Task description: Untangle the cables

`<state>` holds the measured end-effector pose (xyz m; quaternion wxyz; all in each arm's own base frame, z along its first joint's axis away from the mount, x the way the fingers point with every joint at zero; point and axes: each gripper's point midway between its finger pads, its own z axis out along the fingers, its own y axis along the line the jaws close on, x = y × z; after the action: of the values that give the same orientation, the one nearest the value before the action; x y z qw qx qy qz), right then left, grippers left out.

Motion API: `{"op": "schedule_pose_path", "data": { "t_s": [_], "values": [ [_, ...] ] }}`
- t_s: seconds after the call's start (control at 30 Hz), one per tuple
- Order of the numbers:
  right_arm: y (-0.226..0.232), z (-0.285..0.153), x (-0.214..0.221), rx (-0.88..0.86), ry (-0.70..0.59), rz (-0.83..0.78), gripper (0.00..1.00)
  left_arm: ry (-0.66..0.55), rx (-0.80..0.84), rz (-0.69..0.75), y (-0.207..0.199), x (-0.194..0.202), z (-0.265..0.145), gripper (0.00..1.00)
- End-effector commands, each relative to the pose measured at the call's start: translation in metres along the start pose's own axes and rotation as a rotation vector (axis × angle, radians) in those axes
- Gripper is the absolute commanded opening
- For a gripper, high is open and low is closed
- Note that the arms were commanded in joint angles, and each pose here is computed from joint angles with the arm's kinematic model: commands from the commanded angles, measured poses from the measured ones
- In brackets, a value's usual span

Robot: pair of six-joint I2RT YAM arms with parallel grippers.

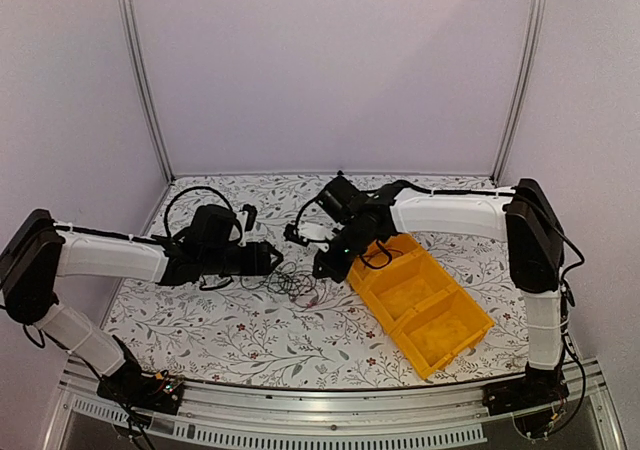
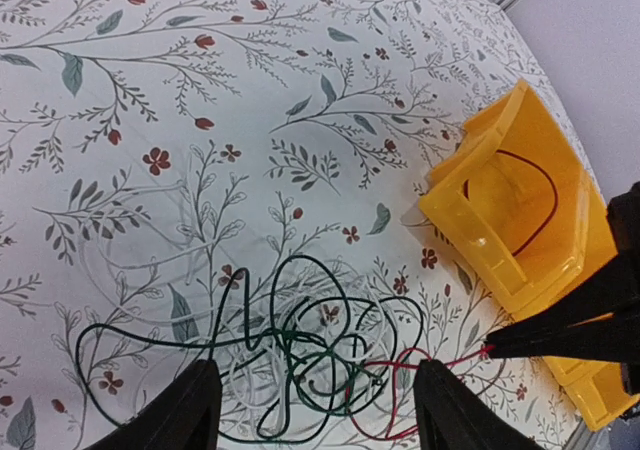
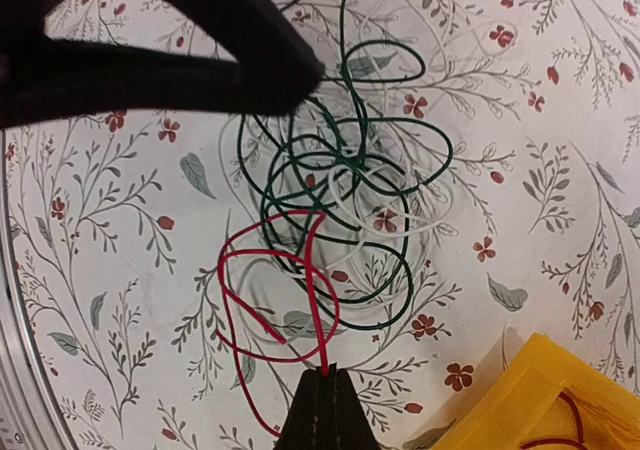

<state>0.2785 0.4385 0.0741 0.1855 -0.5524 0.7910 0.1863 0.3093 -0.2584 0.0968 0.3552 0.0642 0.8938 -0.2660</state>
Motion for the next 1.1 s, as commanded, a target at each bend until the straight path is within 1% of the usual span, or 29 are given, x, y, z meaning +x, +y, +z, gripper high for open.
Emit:
{"op": "schedule_pose_path", "data": {
  "t_s": [0.0,0.13,0.23,0.33,0.47,0.57,0.7,0.77,0.83,0.9,1.07],
  "values": [
    [0.016,-0.064,-0.049,-0.014,-0.176,-0.071,0.00,-0.022,0.121,-0.010,-0.034,-0.011,0.013,0.67],
    [0.019,-0.078,-0.060,-0.009,-0.219,-0.105,0.00,0.021,0.172,-0.015,-0.054,-0.002,0.034,0.67],
    [0.019,-0.083,-0.067,-0.005,-0.243,-0.125,0.00,0.062,0.170,-0.005,-0.060,0.014,0.050,0.67],
    [0.019,-0.091,-0.078,0.013,-0.286,-0.160,0.00,0.120,0.142,-0.016,-0.053,0.037,0.063,0.63],
    [0.020,-0.125,-0.103,0.040,-0.368,-0.189,0.00,0.156,0.109,-0.043,-0.037,0.059,0.069,0.60],
    [0.019,-0.168,-0.127,0.103,-0.462,-0.230,0.00,0.167,0.080,-0.039,-0.028,0.066,0.070,0.58],
    [0.022,-0.247,-0.159,0.206,-0.617,-0.290,0.00,0.179,0.055,-0.034,-0.021,0.073,0.071,0.56],
    [0.025,-0.284,-0.171,0.256,-0.691,-0.316,0.00,0.184,0.041,-0.030,-0.017,0.076,0.071,0.56],
    [0.025,-0.309,-0.176,0.301,-0.739,-0.332,0.00,0.189,0.030,-0.029,-0.014,0.079,0.071,0.55],
    [0.022,-0.312,-0.173,0.330,-0.735,-0.340,0.00,0.190,0.026,-0.030,-0.012,0.080,0.070,0.55],
    [0.007,-0.276,-0.147,0.337,-0.643,-0.324,0.00,0.160,0.025,-0.019,-0.014,0.071,0.059,0.57]
  ]
}}
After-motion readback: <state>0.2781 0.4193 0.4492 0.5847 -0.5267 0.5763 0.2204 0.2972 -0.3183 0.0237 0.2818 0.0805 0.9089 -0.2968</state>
